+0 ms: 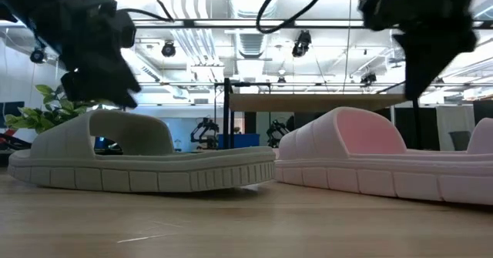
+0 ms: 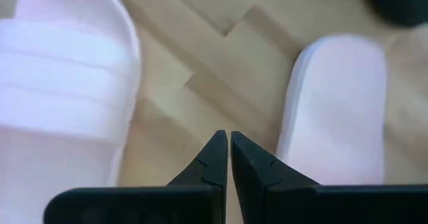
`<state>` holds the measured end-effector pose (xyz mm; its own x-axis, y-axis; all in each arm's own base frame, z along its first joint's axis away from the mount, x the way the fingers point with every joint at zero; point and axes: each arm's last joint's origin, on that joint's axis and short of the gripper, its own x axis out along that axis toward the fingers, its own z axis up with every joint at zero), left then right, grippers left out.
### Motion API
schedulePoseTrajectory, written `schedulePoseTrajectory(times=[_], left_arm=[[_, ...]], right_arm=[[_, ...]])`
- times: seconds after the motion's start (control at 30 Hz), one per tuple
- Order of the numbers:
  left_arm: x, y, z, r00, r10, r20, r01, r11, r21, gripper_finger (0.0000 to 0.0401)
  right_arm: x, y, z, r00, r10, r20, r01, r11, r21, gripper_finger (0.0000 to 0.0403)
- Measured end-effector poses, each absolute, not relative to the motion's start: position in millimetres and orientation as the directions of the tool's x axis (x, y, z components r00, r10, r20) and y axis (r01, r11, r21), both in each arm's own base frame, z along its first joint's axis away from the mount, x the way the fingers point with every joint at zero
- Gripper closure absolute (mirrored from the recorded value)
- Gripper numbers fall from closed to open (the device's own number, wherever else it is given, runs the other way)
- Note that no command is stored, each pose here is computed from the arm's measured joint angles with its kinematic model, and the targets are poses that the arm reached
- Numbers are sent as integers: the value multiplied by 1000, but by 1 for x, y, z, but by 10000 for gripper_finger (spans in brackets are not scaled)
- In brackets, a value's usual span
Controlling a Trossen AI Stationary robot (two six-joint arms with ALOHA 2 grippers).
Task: Pick and place slides into the shelf
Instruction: Move the black slipper under the shelf
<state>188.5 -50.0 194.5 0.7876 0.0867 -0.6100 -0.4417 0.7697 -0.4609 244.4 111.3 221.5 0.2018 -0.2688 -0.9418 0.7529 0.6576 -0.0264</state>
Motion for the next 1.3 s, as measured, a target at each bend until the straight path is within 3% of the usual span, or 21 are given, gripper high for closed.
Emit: schedulePoseTrajectory(times=[0.1, 0.3, 0.43, 0.67, 0.8, 1.3], left_arm=[[194, -51, 202, 838, 75, -540, -402, 755, -518, 228], [201, -38, 210, 870, 126, -477, -411, 719, -561, 228], [203, -28, 210, 863, 162, -478, -444, 694, -567, 228], [204, -27, 209, 866, 115, -487, -422, 692, -586, 228], [204, -28, 209, 867, 79, -492, -402, 693, -599, 228], [204, -29, 208, 865, 70, -497, -404, 683, -608, 228]], right_arm=[[240, 121, 220, 209, -269, -940, 800, 600, 6, 390], [237, 114, 211, 241, -415, -877, 948, 296, 120, 390], [241, 92, 199, 203, -467, -861, 974, 189, 127, 390], [260, 55, 167, 266, -294, -918, 955, 211, 209, 390], [261, 36, 161, 251, -323, -913, 965, 155, 210, 390], [282, -1, 135, 231, -400, -887, 958, 254, 135, 390]])
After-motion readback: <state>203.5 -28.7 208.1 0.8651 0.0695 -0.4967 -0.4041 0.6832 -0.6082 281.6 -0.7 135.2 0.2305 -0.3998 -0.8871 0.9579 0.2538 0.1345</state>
